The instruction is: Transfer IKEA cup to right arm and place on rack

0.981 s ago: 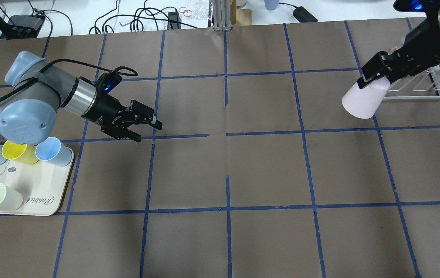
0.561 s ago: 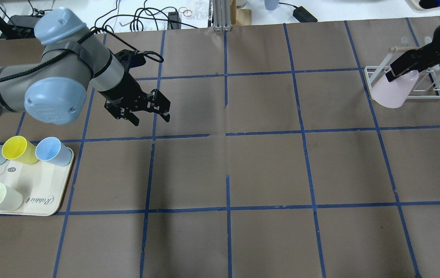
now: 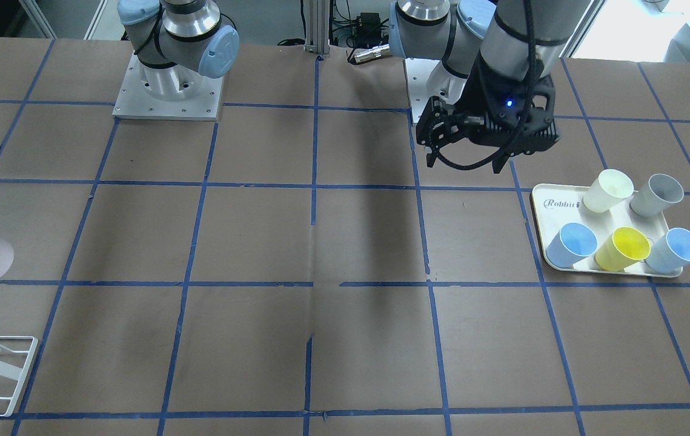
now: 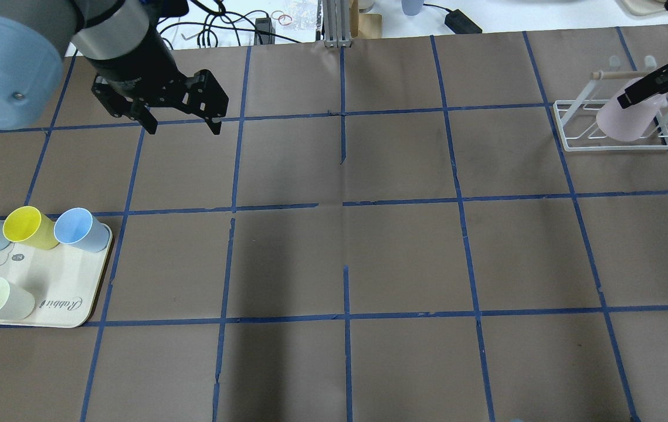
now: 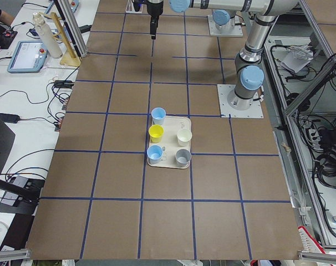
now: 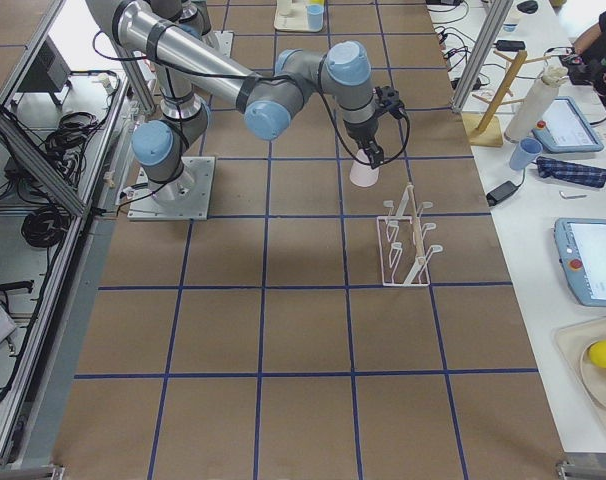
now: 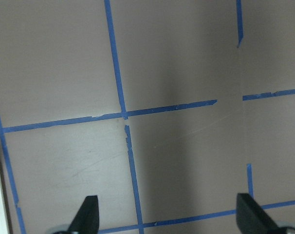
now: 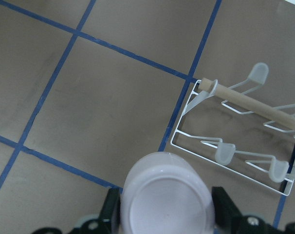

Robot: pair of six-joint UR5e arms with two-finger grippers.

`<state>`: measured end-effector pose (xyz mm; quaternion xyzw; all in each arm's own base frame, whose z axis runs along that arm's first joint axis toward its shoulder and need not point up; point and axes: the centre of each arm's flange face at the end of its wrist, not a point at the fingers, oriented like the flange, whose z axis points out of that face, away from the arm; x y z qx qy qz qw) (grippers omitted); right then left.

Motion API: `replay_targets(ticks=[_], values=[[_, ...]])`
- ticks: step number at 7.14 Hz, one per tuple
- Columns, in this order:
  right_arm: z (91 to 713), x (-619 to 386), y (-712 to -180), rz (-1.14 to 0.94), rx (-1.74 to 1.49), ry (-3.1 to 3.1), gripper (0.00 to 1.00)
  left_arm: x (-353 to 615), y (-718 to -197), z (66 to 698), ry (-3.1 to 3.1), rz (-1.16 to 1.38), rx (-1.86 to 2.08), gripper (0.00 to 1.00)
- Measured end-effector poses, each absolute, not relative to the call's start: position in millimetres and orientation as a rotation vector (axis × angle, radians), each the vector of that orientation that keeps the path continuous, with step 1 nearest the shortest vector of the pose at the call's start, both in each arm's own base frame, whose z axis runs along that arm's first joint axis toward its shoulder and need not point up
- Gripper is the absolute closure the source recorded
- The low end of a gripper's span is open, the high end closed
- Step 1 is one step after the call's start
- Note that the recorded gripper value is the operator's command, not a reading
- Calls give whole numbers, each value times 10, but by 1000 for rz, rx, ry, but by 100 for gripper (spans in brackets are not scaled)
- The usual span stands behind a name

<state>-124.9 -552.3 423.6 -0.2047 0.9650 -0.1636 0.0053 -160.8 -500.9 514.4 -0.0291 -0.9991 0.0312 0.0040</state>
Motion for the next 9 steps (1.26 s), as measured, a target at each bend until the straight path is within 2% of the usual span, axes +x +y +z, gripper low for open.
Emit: replay_targets(ticks=[3, 6, 9], values=[[4114, -1445, -5760, -548, -649, 3031, 93, -1484, -4784, 5096, -3165, 49, -15, 0], [3946, -1581, -5975, -536, -639, 3019, 92, -1419, -4719, 4946, -3166, 11, 7, 0], [3826, -1627, -6045, -536, -639, 3020, 92, -1185, -4759, 5055, -3155, 53, 11, 0]])
